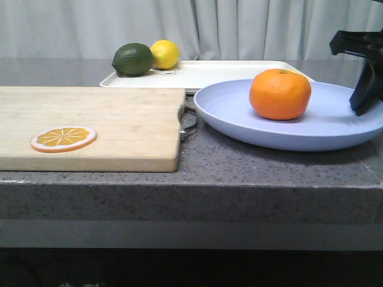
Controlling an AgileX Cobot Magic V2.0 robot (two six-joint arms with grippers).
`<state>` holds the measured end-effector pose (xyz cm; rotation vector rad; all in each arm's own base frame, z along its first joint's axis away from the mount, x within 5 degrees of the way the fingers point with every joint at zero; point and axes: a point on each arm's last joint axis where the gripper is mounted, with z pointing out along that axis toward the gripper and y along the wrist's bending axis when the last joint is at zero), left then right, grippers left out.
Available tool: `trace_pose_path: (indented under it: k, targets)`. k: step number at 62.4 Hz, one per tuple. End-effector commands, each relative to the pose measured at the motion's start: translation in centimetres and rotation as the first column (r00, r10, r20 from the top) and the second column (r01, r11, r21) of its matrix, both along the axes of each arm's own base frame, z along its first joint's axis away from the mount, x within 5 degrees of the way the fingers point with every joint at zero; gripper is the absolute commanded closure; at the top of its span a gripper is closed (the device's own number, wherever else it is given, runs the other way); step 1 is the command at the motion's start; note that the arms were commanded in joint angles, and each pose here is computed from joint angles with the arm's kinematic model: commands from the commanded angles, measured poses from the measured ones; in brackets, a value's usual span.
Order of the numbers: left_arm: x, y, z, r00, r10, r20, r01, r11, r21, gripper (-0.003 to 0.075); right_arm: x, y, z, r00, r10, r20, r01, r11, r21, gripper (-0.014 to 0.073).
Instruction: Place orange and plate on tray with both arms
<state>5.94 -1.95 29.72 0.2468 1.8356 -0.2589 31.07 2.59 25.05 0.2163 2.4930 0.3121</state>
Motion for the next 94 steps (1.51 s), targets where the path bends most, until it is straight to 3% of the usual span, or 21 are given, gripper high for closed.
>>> trace_pose_path:
  k: [1,18,36,48,58,73,94]
  targets:
    - [0.1,-0.1,1.5,0.996,0.003,0.09,0.001,0.999,-0.048,0.0738,0.1,-0.2,2.0,0.998,-0.005,0.07,0.005,1.0,0.003,0.067]
    - [0.1,-0.1,1.5,0.996,0.003,0.09,0.001,0.999,-0.048,0.0738,0.3,0.0,5.3,0.999,0.029,0.015,-0.03,0.996,0.087,0.0657]
    - [0.1,-0.1,1.5,0.996,0.003,0.09,0.001,0.999,-0.048,0.0738,1.2,-0.3,10.2,0.987,0.092,0.135,-0.117,0.974,0.193,0.0657]
    - [0.1,-0.1,1.5,0.996,0.003,0.09,0.001,0.999,-0.048,0.0738,3.7,-0.3,11.9,0.975,0.083,0.204,-0.124,0.972,0.201,0.0657]
    - [0.1,-0.1,1.5,0.996,0.003,0.09,0.001,0.999,-0.048,0.0738,8.0,-0.3,13.0,0.969,0.086,0.233,-0.141,0.963,0.231,0.0657]
    - [0.1,-0.1,1.5,0.996,0.003,0.09,0.001,0.999,-0.048,0.0738,15.3,0.4,12.9,0.962,0.078,0.262,-0.155,0.945,0.289,0.0655]
    - [0.1,-0.1,1.5,0.996,0.003,0.09,0.001,0.999,-0.048,0.0738,21.6,4.1,8.8,0.944,0.144,0.298,-0.237,0.922,0.306,0.0655]
